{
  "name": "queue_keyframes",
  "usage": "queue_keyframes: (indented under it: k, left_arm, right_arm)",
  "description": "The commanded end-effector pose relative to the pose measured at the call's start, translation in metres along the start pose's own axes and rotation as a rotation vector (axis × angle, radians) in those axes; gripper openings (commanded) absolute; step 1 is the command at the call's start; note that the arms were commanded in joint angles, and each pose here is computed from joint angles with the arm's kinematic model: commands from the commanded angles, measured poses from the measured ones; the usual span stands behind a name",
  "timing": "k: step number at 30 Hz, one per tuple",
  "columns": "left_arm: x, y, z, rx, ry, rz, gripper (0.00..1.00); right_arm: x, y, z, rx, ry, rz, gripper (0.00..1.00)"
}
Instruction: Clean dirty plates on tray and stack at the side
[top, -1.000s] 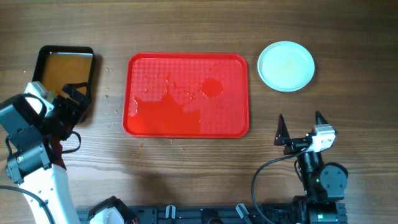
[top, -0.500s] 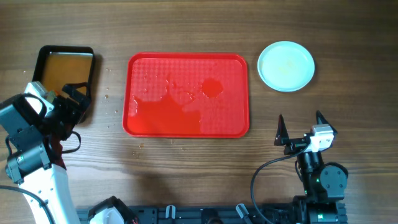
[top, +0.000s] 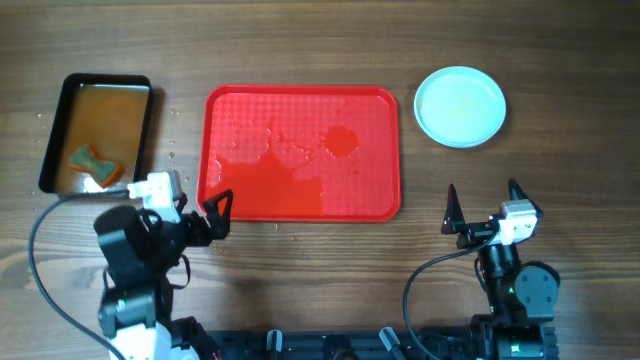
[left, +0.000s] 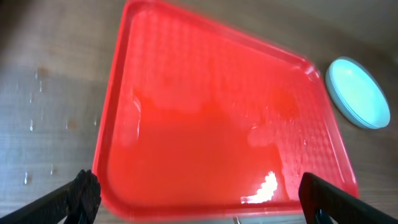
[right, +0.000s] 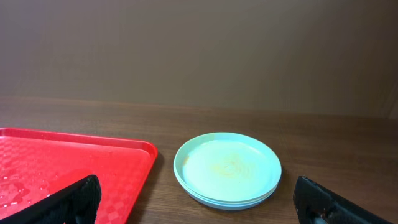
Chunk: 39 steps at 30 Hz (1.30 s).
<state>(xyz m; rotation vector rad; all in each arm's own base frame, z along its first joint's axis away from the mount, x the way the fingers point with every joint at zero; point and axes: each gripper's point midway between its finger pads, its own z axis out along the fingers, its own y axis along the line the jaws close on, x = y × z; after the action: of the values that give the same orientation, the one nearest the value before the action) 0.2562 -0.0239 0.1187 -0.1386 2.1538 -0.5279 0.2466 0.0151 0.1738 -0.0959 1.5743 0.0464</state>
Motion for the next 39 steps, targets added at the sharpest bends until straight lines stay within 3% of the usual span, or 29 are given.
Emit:
queue_keyframes:
  k: [1, 3, 8, 14, 22, 27, 31, 36, 39]
  left_arm:
    - [0.015, -0.008, 0.001, 0.058, -0.051, 0.08, 1.0]
    - [0.024, -0.014, 0.001, 0.071, -0.066, 0.114, 1.0]
    - [0.014, -0.005, -0.004, -0.053, -0.171, 0.023, 1.0]
    - [0.016, -0.014, -0.001, -0.002, -0.275, 0.088, 1.0]
    - [-0.024, -0.006, -0.029, -0.089, -0.529, 0.107, 1.0]
    - [-0.055, -0.009, -0.053, -0.086, -0.702, 0.04, 1.0]
    - [-0.029, 0.004, -0.035, -0.135, -0.571, 0.032, 1.0]
    - [-0.028, 0.002, -0.034, -0.172, -0.552, 0.207, 1.0]
    - [-0.028, 0.002, -0.034, -0.172, -0.551, 0.213, 1.0]
  right_arm:
    - [-0.002, -0.003, -0.001, 0.016, -0.01, -0.015, 1.0]
    - [-0.002, -0.003, -0.001, 0.016, -0.01, -0.015, 1.0]
    - [-0.002, -0.003, -0.001, 0.016, -0.01, -0.015, 1.0]
    - [-0.002, -0.003, -0.001, 0.016, -0.01, -0.015, 1.0]
    - [-0.002, -0.003, -0.001, 0.016, -0.01, -0.015, 1.0]
    - [-0.002, -0.003, -0.001, 0.016, -0.01, -0.015, 1.0]
    - [-0.002, -0.003, -0.001, 0.016, -0.01, -0.015, 1.0]
    - [-0.002, -0.003, -0.001, 0.016, -0.01, -0.015, 1.0]
    - [-0.002, -0.003, -0.001, 0.016, -0.01, -0.015, 1.0]
